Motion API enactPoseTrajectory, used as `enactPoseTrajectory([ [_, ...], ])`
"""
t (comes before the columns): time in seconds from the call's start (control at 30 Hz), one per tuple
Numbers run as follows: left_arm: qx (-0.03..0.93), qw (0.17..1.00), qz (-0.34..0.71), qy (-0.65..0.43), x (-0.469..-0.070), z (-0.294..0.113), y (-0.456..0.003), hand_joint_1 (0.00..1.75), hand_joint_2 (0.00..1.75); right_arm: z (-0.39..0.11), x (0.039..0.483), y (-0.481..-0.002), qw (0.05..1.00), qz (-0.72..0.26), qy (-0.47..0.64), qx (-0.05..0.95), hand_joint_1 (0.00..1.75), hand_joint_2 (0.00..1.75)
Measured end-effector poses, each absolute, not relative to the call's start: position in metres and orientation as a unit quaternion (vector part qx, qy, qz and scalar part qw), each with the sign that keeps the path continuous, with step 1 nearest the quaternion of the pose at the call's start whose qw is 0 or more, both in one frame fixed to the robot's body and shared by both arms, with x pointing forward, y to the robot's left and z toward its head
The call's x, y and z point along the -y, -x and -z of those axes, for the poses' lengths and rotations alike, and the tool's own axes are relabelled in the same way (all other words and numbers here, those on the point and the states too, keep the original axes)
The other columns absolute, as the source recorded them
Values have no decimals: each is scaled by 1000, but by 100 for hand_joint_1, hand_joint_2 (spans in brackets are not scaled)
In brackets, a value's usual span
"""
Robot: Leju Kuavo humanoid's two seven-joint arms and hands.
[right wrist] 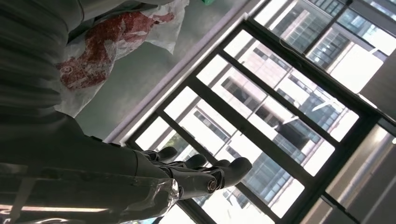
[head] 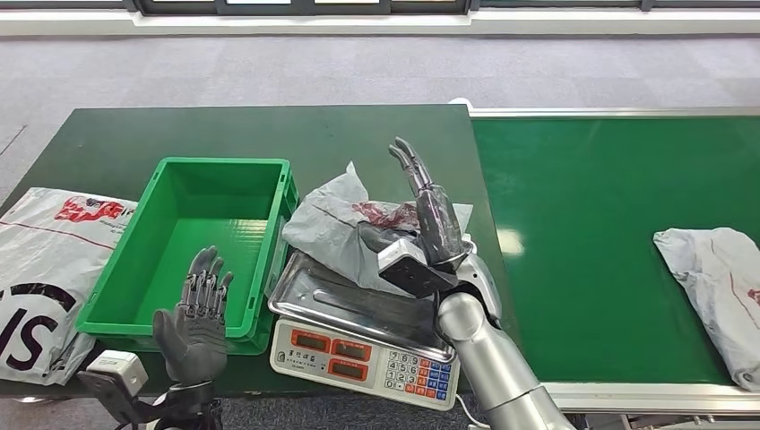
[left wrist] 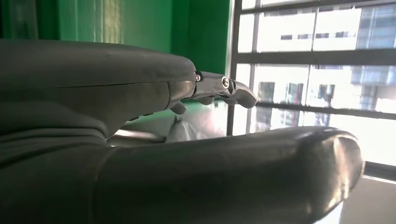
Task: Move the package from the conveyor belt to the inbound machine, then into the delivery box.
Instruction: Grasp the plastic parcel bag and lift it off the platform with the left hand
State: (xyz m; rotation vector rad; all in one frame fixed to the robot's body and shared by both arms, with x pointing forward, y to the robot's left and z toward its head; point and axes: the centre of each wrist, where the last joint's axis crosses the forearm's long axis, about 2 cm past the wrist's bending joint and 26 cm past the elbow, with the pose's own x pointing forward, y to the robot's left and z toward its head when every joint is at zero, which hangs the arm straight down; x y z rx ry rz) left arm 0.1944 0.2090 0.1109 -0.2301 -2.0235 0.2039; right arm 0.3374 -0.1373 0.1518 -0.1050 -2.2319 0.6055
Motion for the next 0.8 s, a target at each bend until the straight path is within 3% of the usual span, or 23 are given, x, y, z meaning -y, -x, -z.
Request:
enactPoseTrajectory([
  [0.17, 839, 540, -40, -50, -213, -118, -203, 0, 0, -176, 144, -301, 280, -161, 157, 933, 0, 175],
  [0.4, 838, 528, 91, -107, -190, -131, -247, 0, 0, -226, 147, -256, 104, -96, 264, 954, 0, 175],
  [0.8, 805, 525, 276, 10, -118, -143, -340, 0, 0, -257, 145, -243, 73, -30, 252, 964, 0, 175],
])
